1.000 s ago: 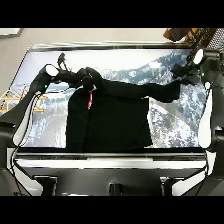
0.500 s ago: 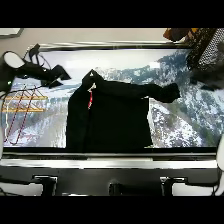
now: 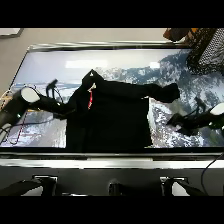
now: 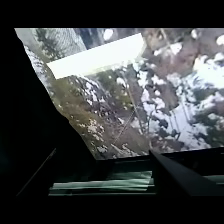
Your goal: Fold the clothes and pants, and hang the long-sleeved shirts on hangers.
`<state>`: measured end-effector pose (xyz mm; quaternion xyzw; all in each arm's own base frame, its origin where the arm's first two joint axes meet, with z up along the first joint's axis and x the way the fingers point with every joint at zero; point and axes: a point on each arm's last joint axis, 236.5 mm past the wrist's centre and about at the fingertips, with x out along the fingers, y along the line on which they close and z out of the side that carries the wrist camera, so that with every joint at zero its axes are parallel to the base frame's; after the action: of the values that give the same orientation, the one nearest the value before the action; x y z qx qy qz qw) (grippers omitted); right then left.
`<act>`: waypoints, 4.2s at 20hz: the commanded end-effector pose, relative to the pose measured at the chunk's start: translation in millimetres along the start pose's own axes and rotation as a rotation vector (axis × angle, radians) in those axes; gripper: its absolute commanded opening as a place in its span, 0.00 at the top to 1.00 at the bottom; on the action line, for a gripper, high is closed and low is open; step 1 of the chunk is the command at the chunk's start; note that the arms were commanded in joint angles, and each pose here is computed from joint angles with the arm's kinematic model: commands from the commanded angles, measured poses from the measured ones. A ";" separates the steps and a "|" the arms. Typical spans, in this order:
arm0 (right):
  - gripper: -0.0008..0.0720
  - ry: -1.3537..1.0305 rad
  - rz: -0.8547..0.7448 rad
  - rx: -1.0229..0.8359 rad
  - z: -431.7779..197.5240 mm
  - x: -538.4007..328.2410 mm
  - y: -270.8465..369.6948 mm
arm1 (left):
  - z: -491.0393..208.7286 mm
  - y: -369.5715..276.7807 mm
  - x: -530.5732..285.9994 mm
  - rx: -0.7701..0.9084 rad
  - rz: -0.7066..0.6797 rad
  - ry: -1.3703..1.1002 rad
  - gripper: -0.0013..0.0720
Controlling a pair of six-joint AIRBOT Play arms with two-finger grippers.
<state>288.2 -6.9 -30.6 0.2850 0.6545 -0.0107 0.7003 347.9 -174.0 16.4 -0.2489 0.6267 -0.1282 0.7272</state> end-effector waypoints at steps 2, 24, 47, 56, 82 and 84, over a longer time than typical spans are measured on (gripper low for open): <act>0.09 0.047 0.072 0.041 -35.5 44.6 -0.3 | -24.7 14.4 23.5 -0.062 0.018 0.036 0.14; 0.87 0.171 0.269 -0.009 -70.3 108.0 65.2 | -79.9 63.8 51.3 -0.034 0.161 0.187 0.15; 0.90 0.100 0.285 -0.024 -63.2 86.2 75.2 | -57.7 148.0 15.3 -0.266 0.009 0.098 0.07; 0.92 0.125 0.337 0.001 -67.9 81.9 87.1 | -57.3 95.9 50.2 -0.202 -0.122 0.065 0.94; 0.92 -1.421 0.847 -0.768 -182.6 -563.7 304.8 | -50.1 -161.0 -572.3 0.426 -0.161 -1.534 0.94; 0.92 -1.525 0.866 -0.719 -171.9 -587.2 300.6 | -52.9 -143.0 -586.3 0.360 -0.103 -1.593 0.94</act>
<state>178.3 125.4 601.4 0.1707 -0.1107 0.3021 0.9313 234.7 -54.3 573.9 -0.1640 -0.0848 -0.1346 0.9735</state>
